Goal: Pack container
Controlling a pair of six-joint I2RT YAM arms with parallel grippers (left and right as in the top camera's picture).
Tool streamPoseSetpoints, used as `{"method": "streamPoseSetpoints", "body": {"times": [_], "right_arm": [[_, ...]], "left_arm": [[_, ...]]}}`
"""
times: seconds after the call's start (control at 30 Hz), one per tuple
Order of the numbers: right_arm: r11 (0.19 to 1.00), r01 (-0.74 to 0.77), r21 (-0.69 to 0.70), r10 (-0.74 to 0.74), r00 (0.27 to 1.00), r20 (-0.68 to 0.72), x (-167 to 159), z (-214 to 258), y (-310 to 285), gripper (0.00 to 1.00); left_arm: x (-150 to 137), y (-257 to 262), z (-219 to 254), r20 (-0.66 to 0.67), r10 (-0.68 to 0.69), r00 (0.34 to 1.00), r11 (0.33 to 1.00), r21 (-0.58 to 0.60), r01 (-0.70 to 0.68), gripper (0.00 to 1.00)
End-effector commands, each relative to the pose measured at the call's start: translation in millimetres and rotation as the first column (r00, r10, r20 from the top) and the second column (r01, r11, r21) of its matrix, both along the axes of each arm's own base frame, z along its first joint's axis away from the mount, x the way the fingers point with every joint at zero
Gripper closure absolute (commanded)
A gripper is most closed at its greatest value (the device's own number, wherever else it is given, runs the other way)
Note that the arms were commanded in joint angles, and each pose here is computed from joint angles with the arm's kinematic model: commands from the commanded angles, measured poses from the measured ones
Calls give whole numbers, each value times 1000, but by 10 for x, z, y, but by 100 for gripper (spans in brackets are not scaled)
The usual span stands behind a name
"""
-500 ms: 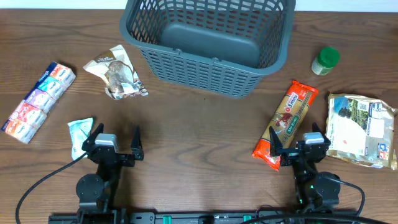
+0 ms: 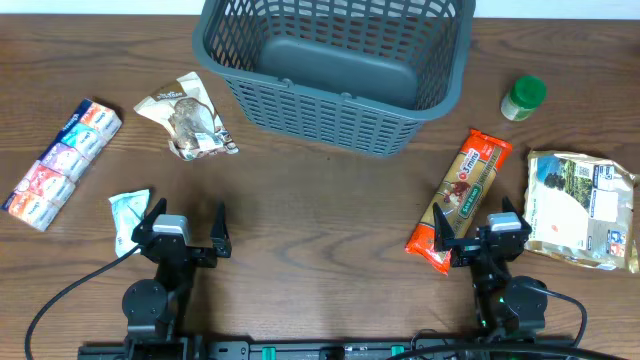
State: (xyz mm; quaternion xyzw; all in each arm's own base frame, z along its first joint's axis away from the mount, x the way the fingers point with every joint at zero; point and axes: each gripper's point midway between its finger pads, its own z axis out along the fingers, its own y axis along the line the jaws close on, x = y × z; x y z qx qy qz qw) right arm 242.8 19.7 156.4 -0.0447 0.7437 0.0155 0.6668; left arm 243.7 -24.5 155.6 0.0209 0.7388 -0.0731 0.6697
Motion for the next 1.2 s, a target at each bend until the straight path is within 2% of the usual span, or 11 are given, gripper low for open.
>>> {"method": "streamPoseSetpoints", "body": {"times": [0.0, 1.17], "right_arm": [[1000, 6, -1, -6, 1000, 1, 0, -9, -13, 1], [1000, 6, -1, -6, 1000, 1, 0, -9, -13, 1]], "left_arm": [[-12, -31, -151, -47, -17, 999, 1000, -5, 17, 1], [-12, -31, -149, -46, -17, 999, 1000, -5, 17, 2]]}}
